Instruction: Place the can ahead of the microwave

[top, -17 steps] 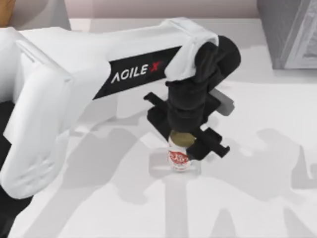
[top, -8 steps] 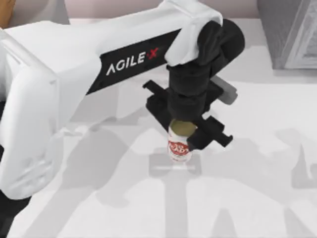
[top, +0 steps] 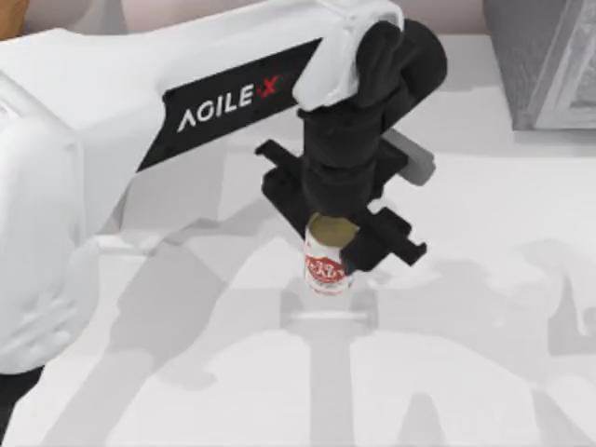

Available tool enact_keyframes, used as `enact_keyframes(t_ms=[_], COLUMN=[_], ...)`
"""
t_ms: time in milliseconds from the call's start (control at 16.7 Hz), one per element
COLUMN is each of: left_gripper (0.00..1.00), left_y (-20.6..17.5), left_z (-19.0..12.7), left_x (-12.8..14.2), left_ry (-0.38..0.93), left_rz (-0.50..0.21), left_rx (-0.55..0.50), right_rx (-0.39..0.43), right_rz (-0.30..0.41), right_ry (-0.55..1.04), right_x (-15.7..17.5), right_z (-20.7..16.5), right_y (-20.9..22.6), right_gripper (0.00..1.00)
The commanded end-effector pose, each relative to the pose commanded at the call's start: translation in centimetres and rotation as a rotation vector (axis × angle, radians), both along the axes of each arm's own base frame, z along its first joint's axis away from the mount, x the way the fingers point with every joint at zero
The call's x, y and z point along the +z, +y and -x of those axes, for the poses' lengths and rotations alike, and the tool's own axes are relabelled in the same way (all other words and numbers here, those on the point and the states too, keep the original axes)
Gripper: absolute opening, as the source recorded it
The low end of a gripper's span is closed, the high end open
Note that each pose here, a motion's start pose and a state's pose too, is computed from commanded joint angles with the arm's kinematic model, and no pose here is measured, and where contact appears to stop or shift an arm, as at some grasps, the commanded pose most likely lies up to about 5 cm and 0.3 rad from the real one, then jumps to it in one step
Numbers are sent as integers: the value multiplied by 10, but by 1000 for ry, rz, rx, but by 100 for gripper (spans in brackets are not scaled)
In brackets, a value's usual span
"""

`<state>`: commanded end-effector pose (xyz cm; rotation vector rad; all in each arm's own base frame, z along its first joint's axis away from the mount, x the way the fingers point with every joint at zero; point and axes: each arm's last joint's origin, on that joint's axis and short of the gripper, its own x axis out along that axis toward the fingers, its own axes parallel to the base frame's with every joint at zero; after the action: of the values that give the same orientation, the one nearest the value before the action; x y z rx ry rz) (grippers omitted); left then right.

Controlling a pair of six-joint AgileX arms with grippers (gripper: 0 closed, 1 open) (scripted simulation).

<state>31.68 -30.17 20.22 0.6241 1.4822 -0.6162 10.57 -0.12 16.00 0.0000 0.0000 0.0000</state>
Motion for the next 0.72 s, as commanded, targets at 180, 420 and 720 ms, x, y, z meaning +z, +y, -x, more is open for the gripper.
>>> enact_keyframes(t_ms=[180,420,720], left_gripper=[0,0,0], left_y=[47,144,268], left_z=[-8,-6,33], left_x=[22,55,72], left_ry=[-10,-25,-54], left_rz=[-8,-28,-50], left_rx=[54,186,415], right_rx=[0,0,0], right_rz=[0,0,0], right_ry=[0,0,0], right_x=[0,0,0], right_z=[0,0,0], right_y=[0,0,0], right_gripper=[100,100,100])
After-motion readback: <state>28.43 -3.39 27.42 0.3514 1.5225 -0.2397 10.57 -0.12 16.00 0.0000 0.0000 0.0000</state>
